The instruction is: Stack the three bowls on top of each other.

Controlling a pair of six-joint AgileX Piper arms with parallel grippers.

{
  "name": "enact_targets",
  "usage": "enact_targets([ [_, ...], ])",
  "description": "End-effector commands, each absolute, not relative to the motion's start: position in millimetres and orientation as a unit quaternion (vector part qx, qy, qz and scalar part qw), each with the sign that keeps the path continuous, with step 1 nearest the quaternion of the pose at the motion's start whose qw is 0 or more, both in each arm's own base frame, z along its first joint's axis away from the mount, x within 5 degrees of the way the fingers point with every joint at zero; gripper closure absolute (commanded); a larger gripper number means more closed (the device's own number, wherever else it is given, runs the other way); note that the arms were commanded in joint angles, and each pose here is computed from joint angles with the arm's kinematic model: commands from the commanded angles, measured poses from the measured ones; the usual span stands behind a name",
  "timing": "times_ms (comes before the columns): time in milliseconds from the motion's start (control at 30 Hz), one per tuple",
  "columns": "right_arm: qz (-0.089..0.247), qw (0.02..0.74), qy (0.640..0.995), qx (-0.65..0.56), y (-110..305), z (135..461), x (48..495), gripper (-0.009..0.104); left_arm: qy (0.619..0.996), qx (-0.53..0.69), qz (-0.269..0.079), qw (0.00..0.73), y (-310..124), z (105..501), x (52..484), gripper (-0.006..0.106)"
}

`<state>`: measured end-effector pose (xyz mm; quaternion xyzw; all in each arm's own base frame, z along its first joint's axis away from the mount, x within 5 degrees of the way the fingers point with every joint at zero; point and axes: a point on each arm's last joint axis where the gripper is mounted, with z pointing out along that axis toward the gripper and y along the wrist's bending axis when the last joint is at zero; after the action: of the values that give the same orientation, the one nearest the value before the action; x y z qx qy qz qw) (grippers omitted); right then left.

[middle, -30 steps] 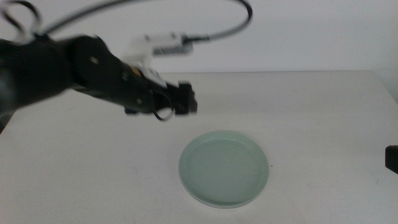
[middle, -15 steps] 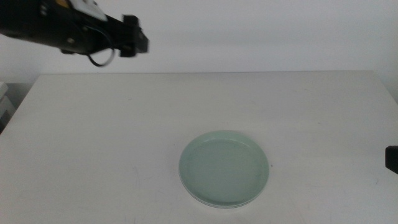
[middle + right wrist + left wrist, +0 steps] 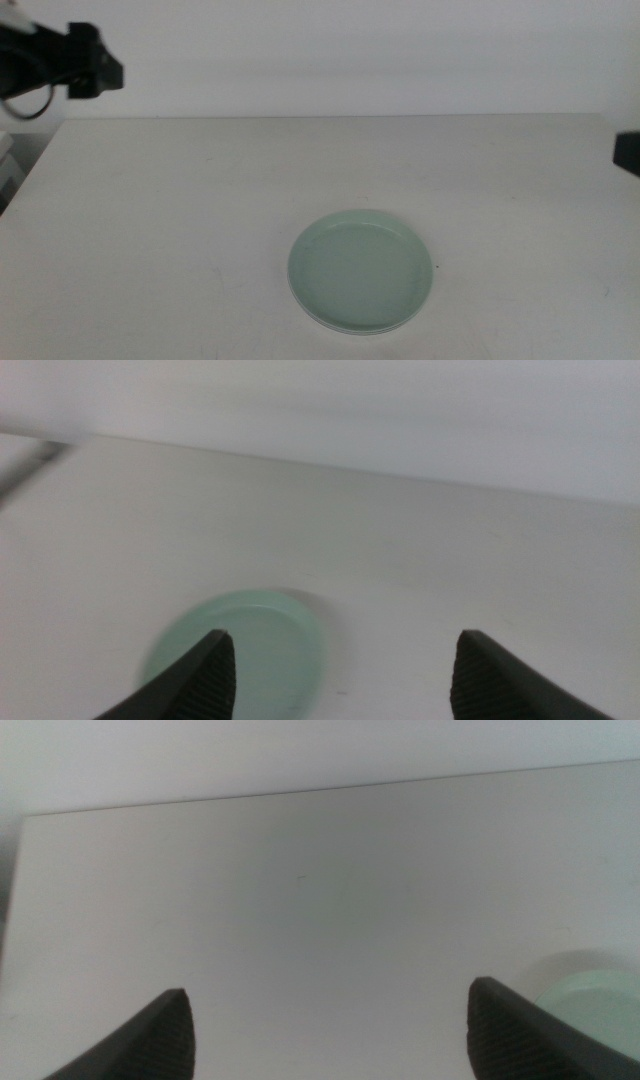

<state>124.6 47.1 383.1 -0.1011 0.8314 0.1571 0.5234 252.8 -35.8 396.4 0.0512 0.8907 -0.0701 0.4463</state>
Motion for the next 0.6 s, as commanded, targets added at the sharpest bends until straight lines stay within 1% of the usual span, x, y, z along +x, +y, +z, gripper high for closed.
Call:
enact_targets([
  [0, 0.132, 0.559, 0.815, -0.073, 45, 402, 147, 0.041, 0.856, 0.043, -0.071, 0.511, -32, 416, 233, 0.005],
  [133, 0.096, 0.564, 0.819, -0.04, 38, 414, 169, 0.041, 0.844, 0.042, -0.07, 0.53, -29, 414, 209, 0.005],
  [233, 0.072, 0.579, 0.812, -0.014, 26, 421, 171, 0.041, 0.842, 0.043, -0.054, 0.536, -24, 410, 193, 0.005],
  [333, 0.048, 0.59, 0.806, 0.012, 12, 423, 160, 0.041, 0.835, 0.038, -0.04, 0.548, -20, 404, 175, 0.005],
  [400, 0.042, 0.602, 0.797, 0.019, 8, 420, 147, 0.041, 0.823, 0.03, -0.044, 0.565, -18, 397, 161, 0.005],
  [500, 0.032, 0.621, 0.783, 0.001, 7, 406, 127, 0.041, 0.8, 0.028, -0.05, 0.597, -16, 383, 140, 0.005],
  [567, 0.027, 0.644, 0.764, -0.014, 7, 393, 112, 0.041, 0.789, 0.027, -0.052, 0.612, -15, 370, 130, 0.005],
])
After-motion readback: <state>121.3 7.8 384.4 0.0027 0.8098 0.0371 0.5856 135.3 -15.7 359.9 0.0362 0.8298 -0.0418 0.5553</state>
